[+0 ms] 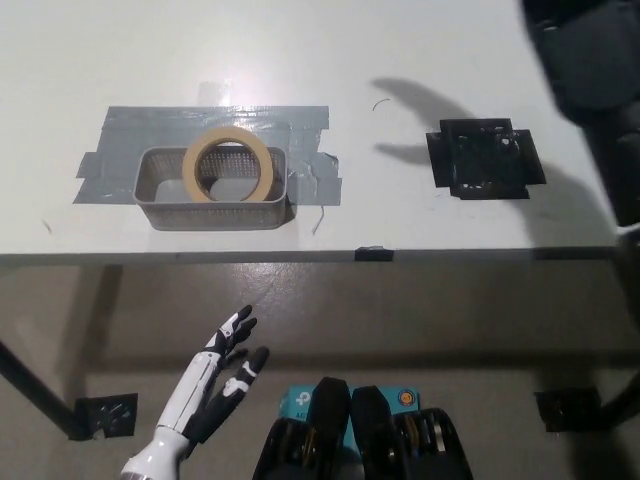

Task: The robot picks the tape placed on the black area with right hand and places it in the small grey container.

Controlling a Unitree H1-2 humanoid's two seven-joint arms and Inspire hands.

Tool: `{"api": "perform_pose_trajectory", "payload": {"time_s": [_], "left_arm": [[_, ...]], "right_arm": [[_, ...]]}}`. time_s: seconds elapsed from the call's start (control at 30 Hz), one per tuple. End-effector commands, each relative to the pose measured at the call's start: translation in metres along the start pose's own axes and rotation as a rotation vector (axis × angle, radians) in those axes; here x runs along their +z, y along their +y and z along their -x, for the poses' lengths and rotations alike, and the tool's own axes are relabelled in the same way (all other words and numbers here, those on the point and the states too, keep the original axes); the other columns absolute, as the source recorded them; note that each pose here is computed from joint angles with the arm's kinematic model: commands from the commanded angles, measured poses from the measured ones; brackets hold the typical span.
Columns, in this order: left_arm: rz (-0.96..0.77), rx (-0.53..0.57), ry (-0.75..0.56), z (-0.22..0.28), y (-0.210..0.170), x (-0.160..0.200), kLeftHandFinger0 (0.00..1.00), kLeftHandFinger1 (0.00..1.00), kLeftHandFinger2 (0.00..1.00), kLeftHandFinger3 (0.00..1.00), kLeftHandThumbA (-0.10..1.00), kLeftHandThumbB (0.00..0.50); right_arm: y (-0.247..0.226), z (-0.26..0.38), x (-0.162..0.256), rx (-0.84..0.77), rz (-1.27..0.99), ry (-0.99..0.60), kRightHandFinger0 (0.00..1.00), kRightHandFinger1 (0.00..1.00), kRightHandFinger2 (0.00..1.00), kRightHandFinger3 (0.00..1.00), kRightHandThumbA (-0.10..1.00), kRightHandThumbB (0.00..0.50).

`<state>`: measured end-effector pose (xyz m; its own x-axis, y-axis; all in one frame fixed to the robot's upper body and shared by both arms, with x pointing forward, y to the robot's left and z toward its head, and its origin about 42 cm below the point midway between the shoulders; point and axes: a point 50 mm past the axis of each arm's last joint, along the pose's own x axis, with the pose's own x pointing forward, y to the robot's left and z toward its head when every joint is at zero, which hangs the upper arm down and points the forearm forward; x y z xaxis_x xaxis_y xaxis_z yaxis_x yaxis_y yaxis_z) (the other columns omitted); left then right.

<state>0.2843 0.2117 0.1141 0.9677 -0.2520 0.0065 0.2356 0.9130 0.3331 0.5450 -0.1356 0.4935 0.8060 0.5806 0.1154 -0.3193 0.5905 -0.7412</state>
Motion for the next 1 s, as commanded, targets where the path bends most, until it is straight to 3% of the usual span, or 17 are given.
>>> {"api": "perform_pose_trajectory", "payload": {"time_s": [0.0,0.13,0.3,0.33,0.47,0.57,0.67,0.7,0.73,0.77,0.8,0.9,0.93,0.97], "left_arm": [[-0.009,0.035,-0.045,-0.01,0.014,0.005,1.0,1.0,1.0,1.0,0.99,0.052],[0.007,0.044,-0.037,-0.008,0.011,0.001,1.0,1.0,1.0,1.0,1.0,0.063],[0.008,0.064,-0.03,-0.002,0.007,0.001,1.0,1.0,1.0,1.0,1.0,0.055],[0.004,0.069,-0.034,-0.002,0.009,0.003,1.0,1.0,1.0,1.0,1.0,0.058],[0.007,0.074,-0.038,-0.005,0.013,0.004,1.0,1.0,1.0,1.0,1.0,0.065],[0.007,0.076,-0.048,-0.011,0.018,0.006,1.0,1.0,1.0,1.0,1.0,0.068],[0.01,0.076,-0.048,-0.011,0.017,0.005,1.0,1.0,1.0,1.0,1.0,0.07],[0.015,0.074,-0.041,-0.008,0.016,0.001,1.0,1.0,1.0,1.0,1.0,0.079],[0.016,0.076,-0.034,-0.005,0.015,-0.002,1.0,1.0,1.0,1.0,1.0,0.078],[0.016,0.076,-0.029,-0.002,0.015,-0.004,1.0,1.0,1.0,1.0,1.0,0.078],[0.017,0.076,-0.025,0.0,0.014,-0.005,1.0,1.0,1.0,1.0,1.0,0.08],[0.017,0.076,-0.025,0.0,0.015,-0.005,1.0,1.0,1.0,1.0,1.0,0.08],[0.031,0.082,-0.018,0.007,0.01,-0.011,1.0,1.0,1.0,1.0,1.0,0.077],[0.032,0.083,-0.014,0.011,0.008,-0.013,1.0,1.0,1.0,1.0,1.0,0.082]], "right_arm": [[-0.07,0.123,0.046,-0.049,0.053,-0.197,1.0,1.0,1.0,1.0,0.9,0.5],[-0.06,0.148,0.023,-0.041,0.07,-0.162,1.0,1.0,1.0,1.0,0.88,0.467],[-0.064,0.172,0.0,-0.084,0.063,-0.14,1.0,1.0,1.0,1.0,0.94,0.451],[-0.063,0.185,-0.006,-0.115,0.027,-0.156,1.0,1.0,1.0,1.0,0.95,0.423],[-0.051,0.209,-0.013,-0.152,-0.042,-0.212,1.0,1.0,1.0,1.0,0.97,0.449],[0.027,0.268,-0.026,-0.208,-0.178,-0.327,1.0,1.0,1.0,1.0,1.0,0.435],[0.035,0.273,-0.026,-0.209,-0.196,-0.331,1.0,1.0,1.0,1.0,1.0,0.434],[0.078,0.283,-0.039,-0.2,-0.301,-0.315,1.0,1.0,1.0,1.0,1.0,0.446],[0.122,0.292,-0.056,-0.206,-0.42,-0.294,1.0,1.0,1.0,1.0,1.0,0.393],[0.134,0.294,-0.061,-0.2,-0.456,-0.28,1.0,1.0,1.0,1.0,1.0,0.365],[0.159,0.298,-0.077,-0.199,-0.497,-0.248,1.0,1.0,1.0,1.0,1.0,0.285],[0.16,0.299,-0.077,-0.203,-0.502,-0.249,1.0,1.0,1.0,1.0,1.0,0.282],[0.22,0.305,-0.121,-0.214,-0.665,-0.086,1.0,1.0,1.0,1.0,1.0,0.283],[0.241,0.306,-0.137,-0.212,-0.71,-0.021,1.0,1.0,1.0,1.0,1.0,0.26]]}}
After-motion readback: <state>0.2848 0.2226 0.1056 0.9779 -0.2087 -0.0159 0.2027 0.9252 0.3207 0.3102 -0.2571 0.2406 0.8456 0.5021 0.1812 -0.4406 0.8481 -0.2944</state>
